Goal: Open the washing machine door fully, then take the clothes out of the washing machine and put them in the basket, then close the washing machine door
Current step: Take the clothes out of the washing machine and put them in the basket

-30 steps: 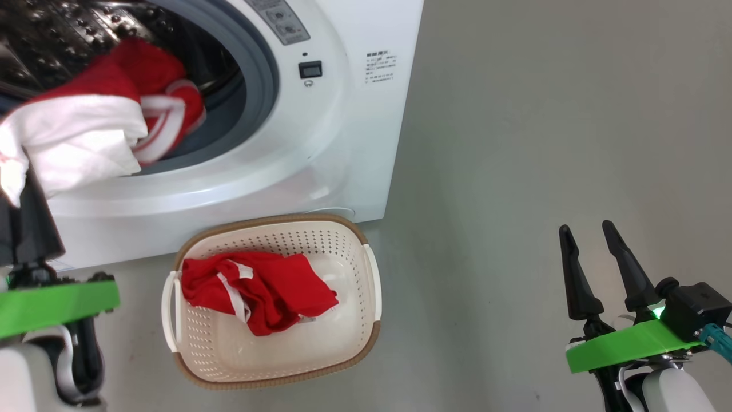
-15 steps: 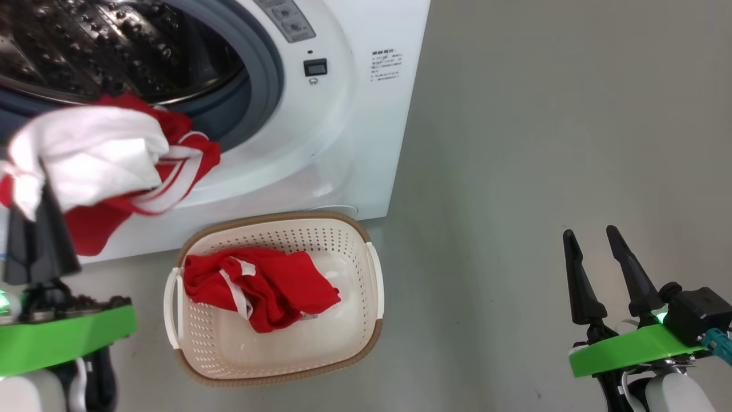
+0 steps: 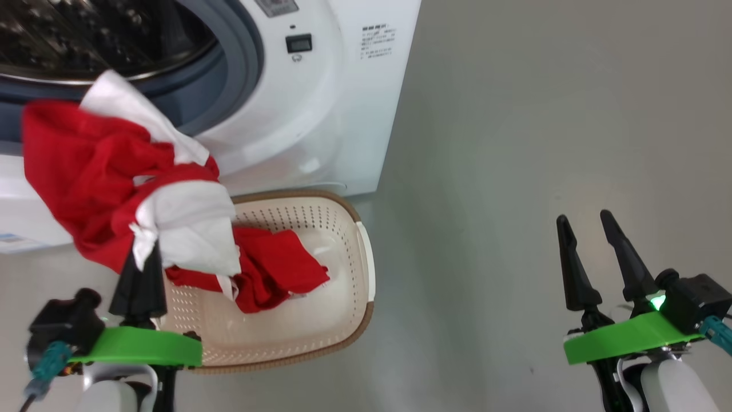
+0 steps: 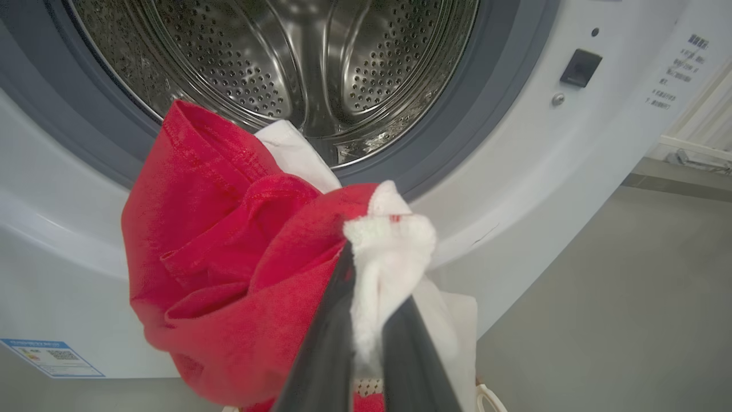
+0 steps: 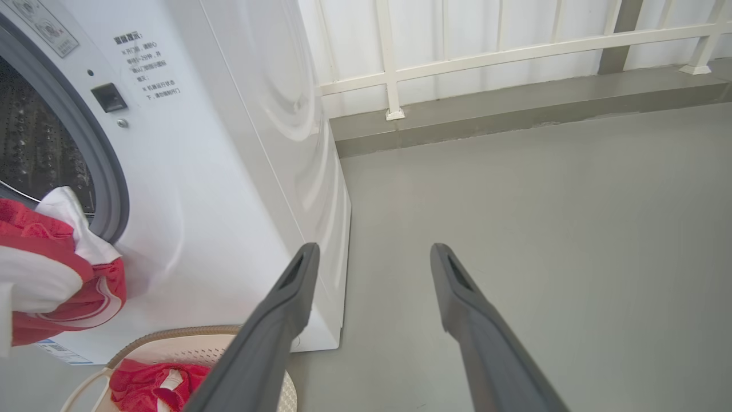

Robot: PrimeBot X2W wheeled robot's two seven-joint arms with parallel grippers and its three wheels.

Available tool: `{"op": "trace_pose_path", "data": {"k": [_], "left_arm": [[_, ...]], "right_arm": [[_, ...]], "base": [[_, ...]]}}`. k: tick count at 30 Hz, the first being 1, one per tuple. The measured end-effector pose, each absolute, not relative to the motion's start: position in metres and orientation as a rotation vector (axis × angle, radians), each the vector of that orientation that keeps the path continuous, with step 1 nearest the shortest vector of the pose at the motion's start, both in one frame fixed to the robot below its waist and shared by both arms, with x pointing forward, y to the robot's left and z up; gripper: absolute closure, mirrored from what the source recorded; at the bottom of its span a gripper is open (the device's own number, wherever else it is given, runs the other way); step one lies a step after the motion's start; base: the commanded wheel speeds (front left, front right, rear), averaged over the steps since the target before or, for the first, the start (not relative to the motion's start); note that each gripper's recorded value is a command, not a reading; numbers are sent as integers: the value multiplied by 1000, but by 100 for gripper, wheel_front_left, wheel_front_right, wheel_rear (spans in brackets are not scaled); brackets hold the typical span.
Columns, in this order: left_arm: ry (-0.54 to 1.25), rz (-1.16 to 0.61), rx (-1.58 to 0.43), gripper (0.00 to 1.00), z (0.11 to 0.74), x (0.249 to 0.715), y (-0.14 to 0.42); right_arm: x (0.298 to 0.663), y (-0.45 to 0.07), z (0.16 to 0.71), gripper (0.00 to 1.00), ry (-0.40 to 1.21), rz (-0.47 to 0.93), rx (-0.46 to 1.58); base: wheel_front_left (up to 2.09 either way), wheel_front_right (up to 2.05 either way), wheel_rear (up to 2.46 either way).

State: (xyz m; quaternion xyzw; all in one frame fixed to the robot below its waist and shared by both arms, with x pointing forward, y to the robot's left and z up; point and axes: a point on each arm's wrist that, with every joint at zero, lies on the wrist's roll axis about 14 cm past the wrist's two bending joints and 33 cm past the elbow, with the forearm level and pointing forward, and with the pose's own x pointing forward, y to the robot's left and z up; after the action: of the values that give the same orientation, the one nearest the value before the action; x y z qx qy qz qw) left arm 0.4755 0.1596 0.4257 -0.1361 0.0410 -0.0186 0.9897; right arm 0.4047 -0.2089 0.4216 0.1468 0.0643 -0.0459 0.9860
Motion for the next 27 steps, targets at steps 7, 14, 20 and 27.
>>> {"op": "trace_pose_path", "data": {"k": [7,14,20,27], "left_arm": [[234,-90,-263,100,374,476,136],[358,-131,-260,100,330,475,118],[462,-162,-246,100,293,476,106],[618,-198,-238,100,241,468,95]], "right_arm": [[411,-210,407,0,162,-97,291],[426,-208,396,0,175,-93,293],[433,-203,380,0,209,-81,293],[445,-200,359,0,243,-72,290]], "base": [[0,0,0],[0,0,0],[0,0,0],[0,0,0]]}}
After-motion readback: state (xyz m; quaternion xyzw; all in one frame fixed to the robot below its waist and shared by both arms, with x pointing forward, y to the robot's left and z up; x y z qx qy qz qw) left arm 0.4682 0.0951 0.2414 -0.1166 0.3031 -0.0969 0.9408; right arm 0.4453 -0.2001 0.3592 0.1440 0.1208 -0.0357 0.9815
